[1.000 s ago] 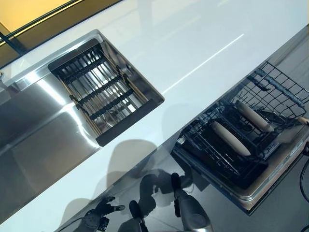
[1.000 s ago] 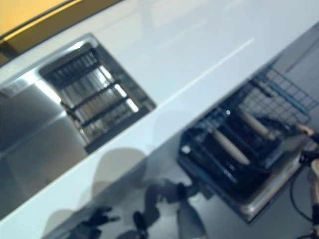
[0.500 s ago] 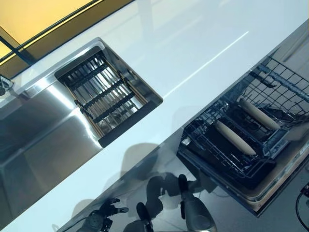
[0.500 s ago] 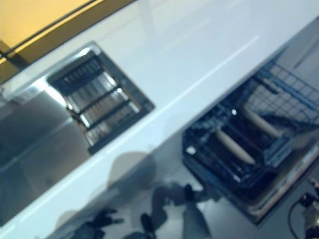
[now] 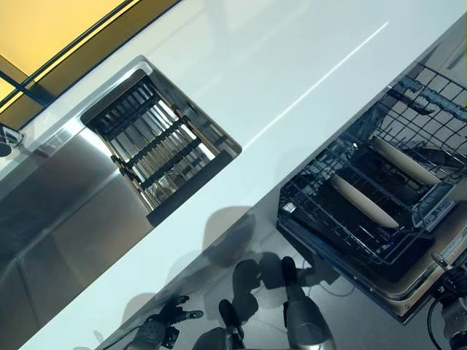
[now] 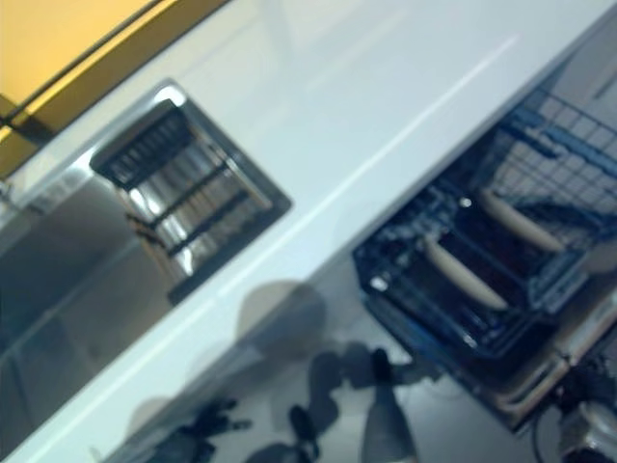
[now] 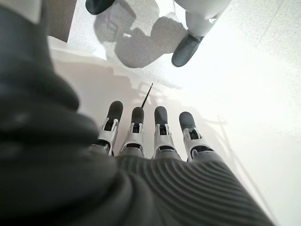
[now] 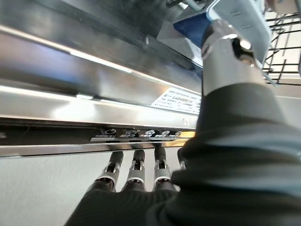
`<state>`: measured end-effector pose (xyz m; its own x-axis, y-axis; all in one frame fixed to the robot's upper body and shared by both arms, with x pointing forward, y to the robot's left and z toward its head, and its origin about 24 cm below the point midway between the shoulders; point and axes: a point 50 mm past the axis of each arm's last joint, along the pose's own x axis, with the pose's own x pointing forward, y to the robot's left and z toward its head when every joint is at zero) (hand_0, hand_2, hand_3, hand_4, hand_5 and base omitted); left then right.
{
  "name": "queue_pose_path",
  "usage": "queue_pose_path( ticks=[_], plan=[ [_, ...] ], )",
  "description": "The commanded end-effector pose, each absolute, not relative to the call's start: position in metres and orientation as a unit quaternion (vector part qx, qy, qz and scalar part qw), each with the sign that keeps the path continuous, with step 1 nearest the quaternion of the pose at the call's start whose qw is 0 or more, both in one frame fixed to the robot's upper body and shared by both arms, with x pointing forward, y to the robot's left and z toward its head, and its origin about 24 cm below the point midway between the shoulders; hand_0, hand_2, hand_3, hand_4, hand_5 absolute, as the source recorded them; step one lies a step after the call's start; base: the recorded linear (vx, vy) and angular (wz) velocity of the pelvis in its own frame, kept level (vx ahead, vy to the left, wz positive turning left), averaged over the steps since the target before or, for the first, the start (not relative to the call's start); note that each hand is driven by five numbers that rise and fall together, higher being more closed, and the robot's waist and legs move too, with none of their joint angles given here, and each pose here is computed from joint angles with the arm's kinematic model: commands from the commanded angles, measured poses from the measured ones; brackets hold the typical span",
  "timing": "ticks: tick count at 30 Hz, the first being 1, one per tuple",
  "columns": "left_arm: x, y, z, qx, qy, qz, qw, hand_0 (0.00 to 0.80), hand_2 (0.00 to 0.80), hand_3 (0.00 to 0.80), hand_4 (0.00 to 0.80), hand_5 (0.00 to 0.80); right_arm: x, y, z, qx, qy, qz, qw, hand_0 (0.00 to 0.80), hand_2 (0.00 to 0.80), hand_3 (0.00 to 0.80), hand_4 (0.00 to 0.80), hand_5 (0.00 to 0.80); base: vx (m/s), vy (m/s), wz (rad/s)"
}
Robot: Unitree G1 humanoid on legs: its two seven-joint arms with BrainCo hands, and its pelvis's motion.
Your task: Take plates into dishwasher
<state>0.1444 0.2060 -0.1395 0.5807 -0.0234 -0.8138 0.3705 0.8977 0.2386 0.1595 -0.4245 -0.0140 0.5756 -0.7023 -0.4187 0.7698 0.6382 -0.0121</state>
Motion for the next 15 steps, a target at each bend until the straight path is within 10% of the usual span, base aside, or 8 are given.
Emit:
queue_pose_path(
  ticks=[1, 15],
  plan=[
    [0.185, 0.235, -0.115, 0.219, 0.387, -0.057, 0.894, 0.0, 0.0, 0.0, 0.0, 0.0, 0.238, -0.355, -0.007, 0.135, 0.115, -0.183, 0.967, 0.0, 0.0, 0.0, 0.0, 0.0, -0.01, 0.001, -0.07],
    [0.173, 0.239, -0.121, 0.222, 0.41, -0.056, 0.883, 0.0, 0.0, 0.0, 0.0, 0.0, 0.28, -0.28, 0.032, 0.093, 0.04, 0.053, 0.993, 0.0, 0.0, 0.0, 0.0, 0.0, 0.02, -0.012, -0.13]
  ],
)
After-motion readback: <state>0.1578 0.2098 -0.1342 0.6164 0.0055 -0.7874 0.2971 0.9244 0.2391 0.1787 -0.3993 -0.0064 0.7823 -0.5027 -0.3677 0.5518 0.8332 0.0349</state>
